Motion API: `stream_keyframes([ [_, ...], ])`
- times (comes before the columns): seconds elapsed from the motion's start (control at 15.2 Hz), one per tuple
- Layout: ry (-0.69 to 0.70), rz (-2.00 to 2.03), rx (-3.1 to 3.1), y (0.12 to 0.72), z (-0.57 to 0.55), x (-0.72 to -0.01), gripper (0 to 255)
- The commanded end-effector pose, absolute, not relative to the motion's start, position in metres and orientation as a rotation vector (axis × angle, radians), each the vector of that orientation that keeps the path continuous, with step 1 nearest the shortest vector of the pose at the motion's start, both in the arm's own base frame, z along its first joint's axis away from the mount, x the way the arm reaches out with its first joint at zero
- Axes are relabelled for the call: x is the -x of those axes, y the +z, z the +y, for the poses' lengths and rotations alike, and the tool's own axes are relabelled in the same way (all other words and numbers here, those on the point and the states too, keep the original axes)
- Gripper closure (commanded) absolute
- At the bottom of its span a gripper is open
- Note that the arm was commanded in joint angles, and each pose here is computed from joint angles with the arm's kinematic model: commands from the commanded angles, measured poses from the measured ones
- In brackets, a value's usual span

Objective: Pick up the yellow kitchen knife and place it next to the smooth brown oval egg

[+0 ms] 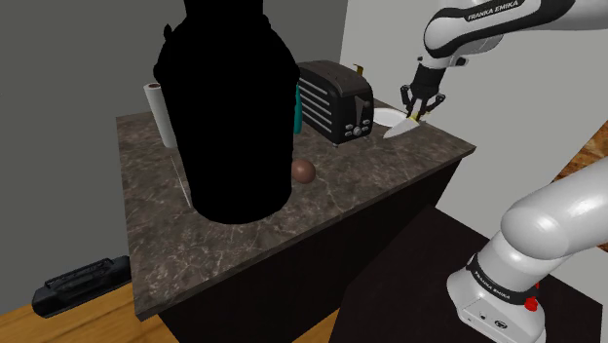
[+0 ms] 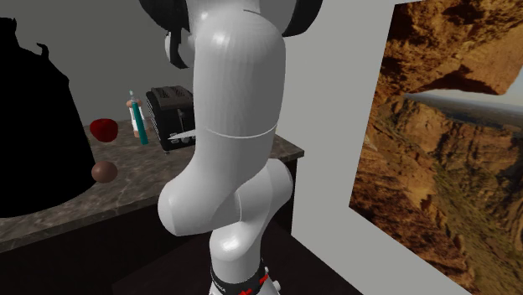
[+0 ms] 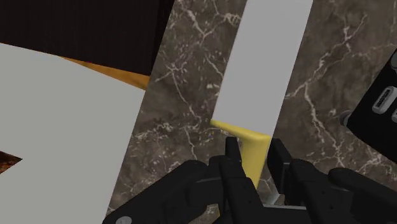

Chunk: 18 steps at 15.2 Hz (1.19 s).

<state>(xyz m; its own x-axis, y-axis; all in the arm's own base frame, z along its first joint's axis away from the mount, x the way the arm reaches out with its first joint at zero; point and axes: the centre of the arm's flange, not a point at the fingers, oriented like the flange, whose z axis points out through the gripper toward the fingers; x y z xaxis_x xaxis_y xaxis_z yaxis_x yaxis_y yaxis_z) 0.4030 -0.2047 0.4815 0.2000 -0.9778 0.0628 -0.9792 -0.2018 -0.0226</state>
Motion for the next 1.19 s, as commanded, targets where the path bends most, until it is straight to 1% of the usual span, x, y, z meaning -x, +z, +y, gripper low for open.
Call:
stream_keyframes([
  [0.0,0.099,-1.972,-2.414,0.483,-0.178,-0.404,255],
  [1.12,0.099,-1.972,-2.414,0.483,0.046,-0.404,255],
])
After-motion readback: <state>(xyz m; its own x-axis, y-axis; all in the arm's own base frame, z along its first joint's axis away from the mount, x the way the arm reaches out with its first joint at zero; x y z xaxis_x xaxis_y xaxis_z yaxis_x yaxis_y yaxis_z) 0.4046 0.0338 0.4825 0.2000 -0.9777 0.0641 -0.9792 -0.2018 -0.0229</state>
